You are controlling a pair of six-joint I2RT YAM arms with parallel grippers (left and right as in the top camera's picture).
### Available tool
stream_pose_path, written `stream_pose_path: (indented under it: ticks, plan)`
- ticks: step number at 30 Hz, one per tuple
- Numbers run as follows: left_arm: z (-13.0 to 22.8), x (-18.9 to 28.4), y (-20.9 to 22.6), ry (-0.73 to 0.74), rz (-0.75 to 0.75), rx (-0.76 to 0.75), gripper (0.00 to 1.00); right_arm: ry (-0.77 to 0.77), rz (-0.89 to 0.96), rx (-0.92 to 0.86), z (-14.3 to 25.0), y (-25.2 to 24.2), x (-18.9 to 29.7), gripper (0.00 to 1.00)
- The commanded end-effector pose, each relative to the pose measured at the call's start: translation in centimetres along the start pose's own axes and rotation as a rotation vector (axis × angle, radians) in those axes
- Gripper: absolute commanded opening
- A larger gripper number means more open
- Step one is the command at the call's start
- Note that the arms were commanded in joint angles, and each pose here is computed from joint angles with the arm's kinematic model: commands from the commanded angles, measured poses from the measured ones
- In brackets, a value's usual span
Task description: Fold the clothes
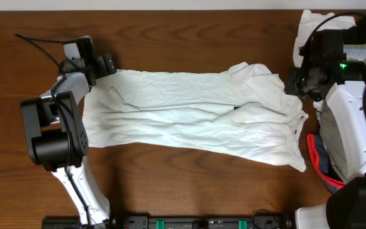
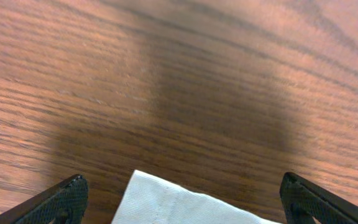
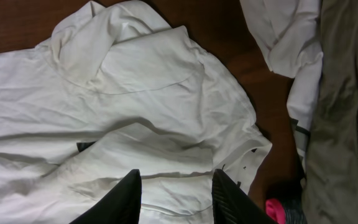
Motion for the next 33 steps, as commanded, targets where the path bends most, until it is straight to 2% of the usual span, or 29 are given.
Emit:
stream_pose_path:
  ticks: [1,5,7,10,11,17,28,33]
  plan:
    - [0.3,-0.9,-0.9,0.017,0.034,-0.024,0.95,-0.014,-0.007,0.012,-0.2,0.0,0.5,0.35]
    - [0.9,-0.9,-2.0,0.034,0.056,-0.039,0.73,-0.014,-0.008,0.011,-0.2,0.1,0.5,0.35]
    - [1.2,-0.9,-2.4,0.039,0.061,-0.046,0.58,-0.014,-0.008,0.011,-0.2,0.1,0.5,0.35]
    - [1.4,-0.9,-2.4,0.051,0.058,-0.046,0.13,-0.014,-0.017,0.012,-0.2,0.2,0.5,0.35]
    - [1.5,-0.9,-2.4,0.057,0.055,-0.045,0.08,-0.015,-0.019,0.012,-0.2,0.2,0.5,0.35]
    - [1.2,-0.1,-1.6,0.067,0.038,-0.031,0.06,-0.038,-0.019,0.012,-0.7,0.2,0.5,0.35]
    - [-4.0,5.9,-2.9,-0.065,0.062,-0.034,0.06,-0.058,-0.030,0.022,-1.3,0.7,0.4,0.35]
    - [-3.9,6.3,-2.8,-0.058,0.053,-0.033,0.06,-0.052,-0.037,0.039,-1.2,1.4,0.1,0.35]
Point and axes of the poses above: each gripper's point midway between its finger pads, its own x axis back along the fingers, its own y axis along the line the jaws close on, z = x × y, the point moved 2 cm from there along x, back along the fingers, and after that the axes turned 10 degrees about x, right-handed, at the moved point
